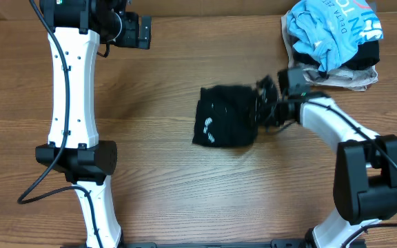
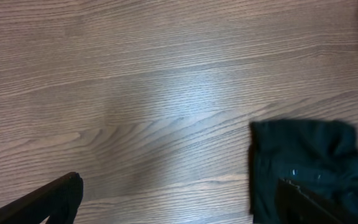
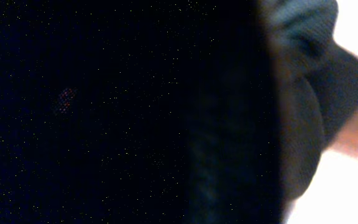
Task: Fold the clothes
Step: 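Carry the bundle with the right gripper onto the clothes stack at back right and release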
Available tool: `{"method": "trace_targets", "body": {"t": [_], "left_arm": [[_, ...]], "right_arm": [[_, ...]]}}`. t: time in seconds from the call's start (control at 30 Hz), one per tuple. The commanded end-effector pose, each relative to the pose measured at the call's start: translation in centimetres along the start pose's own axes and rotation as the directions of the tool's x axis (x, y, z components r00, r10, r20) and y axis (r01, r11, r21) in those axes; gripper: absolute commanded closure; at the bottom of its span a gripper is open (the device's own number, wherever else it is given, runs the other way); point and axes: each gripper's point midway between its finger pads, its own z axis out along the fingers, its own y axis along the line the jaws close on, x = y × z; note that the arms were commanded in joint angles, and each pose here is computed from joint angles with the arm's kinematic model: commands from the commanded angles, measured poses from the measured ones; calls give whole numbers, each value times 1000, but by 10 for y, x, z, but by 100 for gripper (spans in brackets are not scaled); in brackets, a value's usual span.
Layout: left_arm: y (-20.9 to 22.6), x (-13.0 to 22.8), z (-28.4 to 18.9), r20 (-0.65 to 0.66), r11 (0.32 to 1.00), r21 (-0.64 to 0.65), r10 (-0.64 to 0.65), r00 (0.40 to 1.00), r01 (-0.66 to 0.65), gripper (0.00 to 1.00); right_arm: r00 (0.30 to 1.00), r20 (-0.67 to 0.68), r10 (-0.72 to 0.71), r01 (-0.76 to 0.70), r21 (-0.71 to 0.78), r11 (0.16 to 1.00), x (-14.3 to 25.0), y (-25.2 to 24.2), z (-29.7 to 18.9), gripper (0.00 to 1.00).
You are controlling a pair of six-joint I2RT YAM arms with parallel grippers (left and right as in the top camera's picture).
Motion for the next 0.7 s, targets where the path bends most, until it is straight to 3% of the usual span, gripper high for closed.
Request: {"method": "trace_targets", "body": {"t": [0.0,0.2,0.33,0.67], "left_arm": [[3,2,5,-15,1000,-4,15,1000,-15,0],[3,1,5,-11,1000,-5,15,1000,-15,0],[3,-1,5,-5,1000,-5,16,1000,-16,0],[3,-6,5,16,1000,-6,18,1000,-18,0]], "right_arm": [[977,190,-95,118,-110,987,-58,62,-62,96],[911,397,-115,162,-87,983,-120,95,-126,96],[828,550,-109,184,-84,979,-160,102,-167,96],[523,852,-16,44,-9,999,-231,48,-270,96]]}}
